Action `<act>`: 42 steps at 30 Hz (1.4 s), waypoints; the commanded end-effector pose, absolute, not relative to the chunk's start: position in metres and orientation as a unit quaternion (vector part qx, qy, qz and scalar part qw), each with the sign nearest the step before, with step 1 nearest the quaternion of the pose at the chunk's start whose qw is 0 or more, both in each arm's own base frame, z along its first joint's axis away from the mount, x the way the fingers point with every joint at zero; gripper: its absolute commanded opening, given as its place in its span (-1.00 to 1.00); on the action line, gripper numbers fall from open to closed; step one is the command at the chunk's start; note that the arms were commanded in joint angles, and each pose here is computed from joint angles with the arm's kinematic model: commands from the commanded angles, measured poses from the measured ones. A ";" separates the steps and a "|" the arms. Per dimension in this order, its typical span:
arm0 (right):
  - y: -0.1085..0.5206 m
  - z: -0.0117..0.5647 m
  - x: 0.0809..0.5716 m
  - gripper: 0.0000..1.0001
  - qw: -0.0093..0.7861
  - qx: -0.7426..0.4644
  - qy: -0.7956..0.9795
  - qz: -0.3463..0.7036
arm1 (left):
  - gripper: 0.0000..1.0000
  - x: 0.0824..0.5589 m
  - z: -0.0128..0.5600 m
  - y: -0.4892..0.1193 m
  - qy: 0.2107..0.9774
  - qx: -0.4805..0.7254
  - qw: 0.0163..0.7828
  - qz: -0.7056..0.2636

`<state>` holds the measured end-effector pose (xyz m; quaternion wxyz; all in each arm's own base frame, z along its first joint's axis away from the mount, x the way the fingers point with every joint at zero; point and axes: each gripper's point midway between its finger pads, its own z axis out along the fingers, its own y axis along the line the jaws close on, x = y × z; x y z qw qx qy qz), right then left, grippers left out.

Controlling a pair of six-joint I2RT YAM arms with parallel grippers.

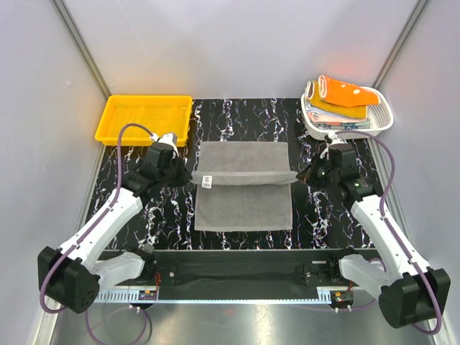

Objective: Fold and stack the towels
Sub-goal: Fold the towel

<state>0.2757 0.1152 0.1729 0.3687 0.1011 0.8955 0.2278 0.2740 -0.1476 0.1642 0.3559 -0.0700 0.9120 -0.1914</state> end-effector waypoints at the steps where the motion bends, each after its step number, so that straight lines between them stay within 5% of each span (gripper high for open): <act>1: 0.111 0.201 0.281 -1.00 0.405 0.102 0.881 0.222 | -1.00 0.282 0.195 -0.144 0.896 -0.067 0.396 -0.192; 23: 0.119 0.107 0.244 -1.00 0.316 0.135 0.907 0.246 | -1.00 0.236 0.088 -0.155 0.929 -0.061 0.289 -0.222; 42: 0.107 0.174 0.243 -1.00 0.375 0.122 0.889 0.232 | -1.00 0.240 0.165 -0.145 0.909 -0.048 0.352 -0.219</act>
